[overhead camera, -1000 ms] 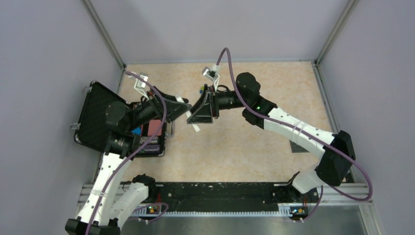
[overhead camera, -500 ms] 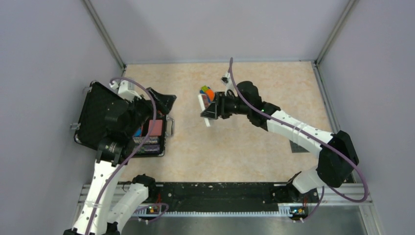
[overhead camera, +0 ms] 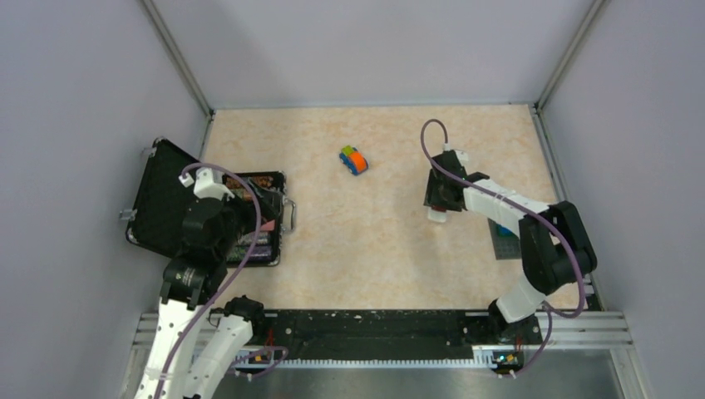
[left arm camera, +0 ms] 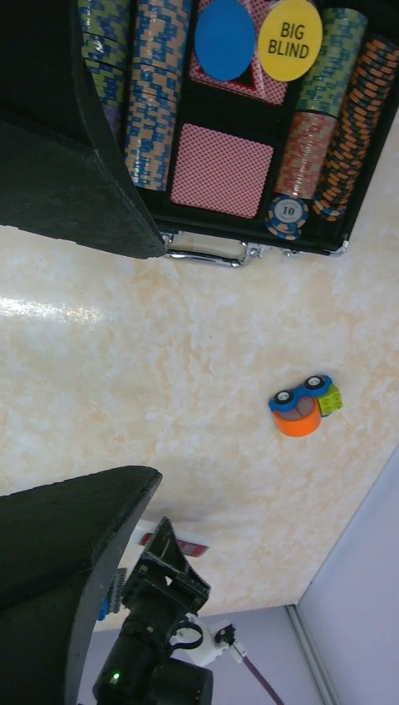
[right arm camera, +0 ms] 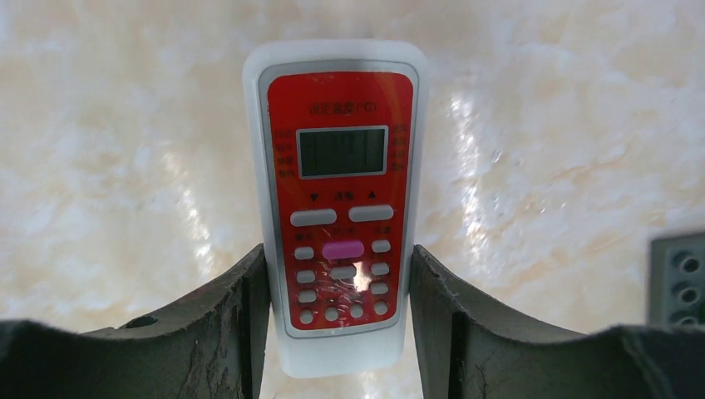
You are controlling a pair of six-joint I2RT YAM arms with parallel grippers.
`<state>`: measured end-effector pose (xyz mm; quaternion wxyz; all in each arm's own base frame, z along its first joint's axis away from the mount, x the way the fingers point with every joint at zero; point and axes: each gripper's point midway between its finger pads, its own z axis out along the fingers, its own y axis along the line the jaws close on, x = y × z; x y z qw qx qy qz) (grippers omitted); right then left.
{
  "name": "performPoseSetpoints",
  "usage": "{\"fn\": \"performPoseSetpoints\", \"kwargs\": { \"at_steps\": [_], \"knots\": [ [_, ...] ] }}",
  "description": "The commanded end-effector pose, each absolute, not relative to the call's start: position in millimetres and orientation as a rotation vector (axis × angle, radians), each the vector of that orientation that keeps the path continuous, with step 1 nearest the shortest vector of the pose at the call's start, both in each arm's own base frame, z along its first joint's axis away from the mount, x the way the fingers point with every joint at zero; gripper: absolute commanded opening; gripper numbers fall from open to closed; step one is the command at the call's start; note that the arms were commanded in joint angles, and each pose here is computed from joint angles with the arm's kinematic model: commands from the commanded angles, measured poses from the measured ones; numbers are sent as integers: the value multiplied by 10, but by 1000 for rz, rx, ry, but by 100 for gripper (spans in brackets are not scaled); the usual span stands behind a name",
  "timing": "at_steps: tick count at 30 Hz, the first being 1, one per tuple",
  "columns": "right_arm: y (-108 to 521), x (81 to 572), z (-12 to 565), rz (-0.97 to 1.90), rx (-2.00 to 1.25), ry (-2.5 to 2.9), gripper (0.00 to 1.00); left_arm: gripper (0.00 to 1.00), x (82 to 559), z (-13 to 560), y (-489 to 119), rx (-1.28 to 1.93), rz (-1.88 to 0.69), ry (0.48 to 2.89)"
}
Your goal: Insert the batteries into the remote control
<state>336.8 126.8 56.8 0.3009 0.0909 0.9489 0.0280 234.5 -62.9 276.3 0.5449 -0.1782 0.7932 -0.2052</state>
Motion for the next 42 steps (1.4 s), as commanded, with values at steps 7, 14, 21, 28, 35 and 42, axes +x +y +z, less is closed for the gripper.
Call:
{"fn": "performPoseSetpoints", "kwargs": {
  "at_steps": [7,14,21,28,35,42],
  "knots": [
    [971,3897,422,-220,212,2494,53,98,2165,2628,-629,-454,-483,1986],
    [1010,3886,479,-190,223,2501,77,93,2080,2506,-647,-514,-477,2097],
    [1038,3865,975,-111,230,2429,91,99,1949,2410,-486,-678,-397,2131],
    [873,3454,1968,16,294,2234,99,99,1895,2612,-580,-596,-502,2047],
    [438,2659,3134,164,367,1823,99,99,1764,2762,-568,-542,-542,1961],
    [-27,1781,3666,200,430,1626,99,99,1574,2893,-472,-518,-532,1883]
  ]
}}
